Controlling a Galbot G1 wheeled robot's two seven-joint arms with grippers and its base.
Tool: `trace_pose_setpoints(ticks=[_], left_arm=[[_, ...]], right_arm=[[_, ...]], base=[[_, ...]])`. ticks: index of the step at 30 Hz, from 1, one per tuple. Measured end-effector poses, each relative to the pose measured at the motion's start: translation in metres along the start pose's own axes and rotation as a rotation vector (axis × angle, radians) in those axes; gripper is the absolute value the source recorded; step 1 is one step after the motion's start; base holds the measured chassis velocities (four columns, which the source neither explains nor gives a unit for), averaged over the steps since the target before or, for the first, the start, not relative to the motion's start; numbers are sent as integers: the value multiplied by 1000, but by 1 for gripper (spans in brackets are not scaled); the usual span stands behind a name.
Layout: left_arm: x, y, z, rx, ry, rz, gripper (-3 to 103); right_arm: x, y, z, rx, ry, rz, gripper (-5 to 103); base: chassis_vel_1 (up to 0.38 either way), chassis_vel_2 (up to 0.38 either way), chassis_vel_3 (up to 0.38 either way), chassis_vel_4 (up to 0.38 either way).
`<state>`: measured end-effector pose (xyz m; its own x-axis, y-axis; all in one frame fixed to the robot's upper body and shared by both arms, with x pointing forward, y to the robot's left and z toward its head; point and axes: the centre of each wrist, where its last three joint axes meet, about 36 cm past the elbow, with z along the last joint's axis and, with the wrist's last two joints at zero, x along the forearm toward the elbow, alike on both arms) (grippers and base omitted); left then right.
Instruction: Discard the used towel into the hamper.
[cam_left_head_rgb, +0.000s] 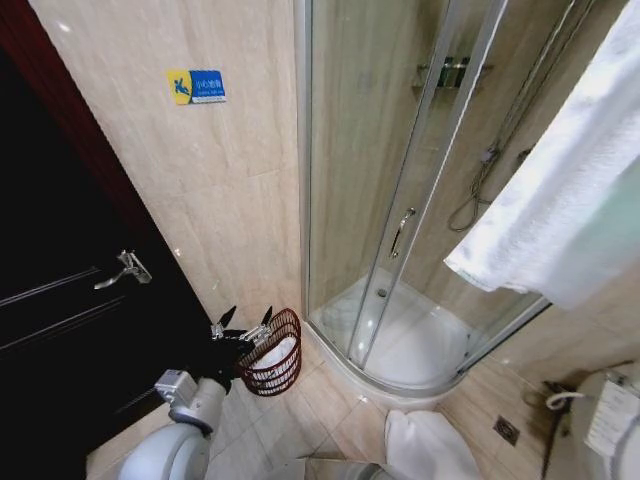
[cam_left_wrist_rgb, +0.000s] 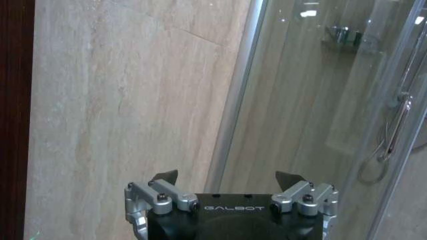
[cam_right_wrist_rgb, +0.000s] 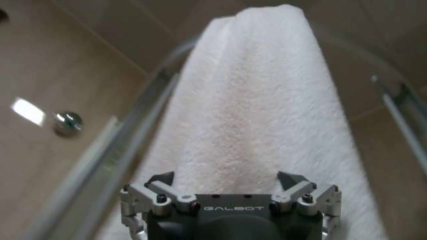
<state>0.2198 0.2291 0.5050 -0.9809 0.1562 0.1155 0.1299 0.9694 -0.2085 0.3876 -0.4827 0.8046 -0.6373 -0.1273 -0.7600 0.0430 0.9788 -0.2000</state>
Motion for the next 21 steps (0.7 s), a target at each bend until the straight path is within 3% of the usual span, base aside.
trace_pose_setpoints(ticks=[2,3,5,6,8,11,13,14,15,17,19,21], left_arm=[[0,0,0,0,0,0,99],[0,0,0,0,0,0,99],[0,0,0,0,0,0,99],[0,0,0,0,0,0,99],[0,0,0,0,0,0,99],[0,0,0,0,0,0,99],[0,0,0,0,0,0,99],[0,0,0,0,0,0,99],[0,0,0,0,0,0,99],[0,0,0,0,0,0,99],[0,0,0,0,0,0,99],[0,0,0,0,0,0,99]], right_arm=[[-11,-12,3,105,32,68,100],[-11,-12,3,105,32,68,100],[-17,-18,12,211,51,154,100],[-17,-18,12,211,51,154,100],[-19,-22,15,275,54,210,100],[-20,-25,17,282,52,238,100],[-22,-28,16,190,70,238,100],[-23,-29,14,111,86,224,100],[-23,-29,14,111,86,224,100],[-25,-26,5,-41,109,173,100],[-27,-23,1,-78,114,146,100],[-35,-10,-8,-160,121,68,100]], base=[[0,0,0,0],[0,0,0,0],[0,0,0,0],[0,0,0,0],[0,0,0,0],[0,0,0,0],[0,0,0,0],[0,0,0,0],[0,0,0,0],[0,0,0,0],[0,0,0,0],[0,0,0,0]])
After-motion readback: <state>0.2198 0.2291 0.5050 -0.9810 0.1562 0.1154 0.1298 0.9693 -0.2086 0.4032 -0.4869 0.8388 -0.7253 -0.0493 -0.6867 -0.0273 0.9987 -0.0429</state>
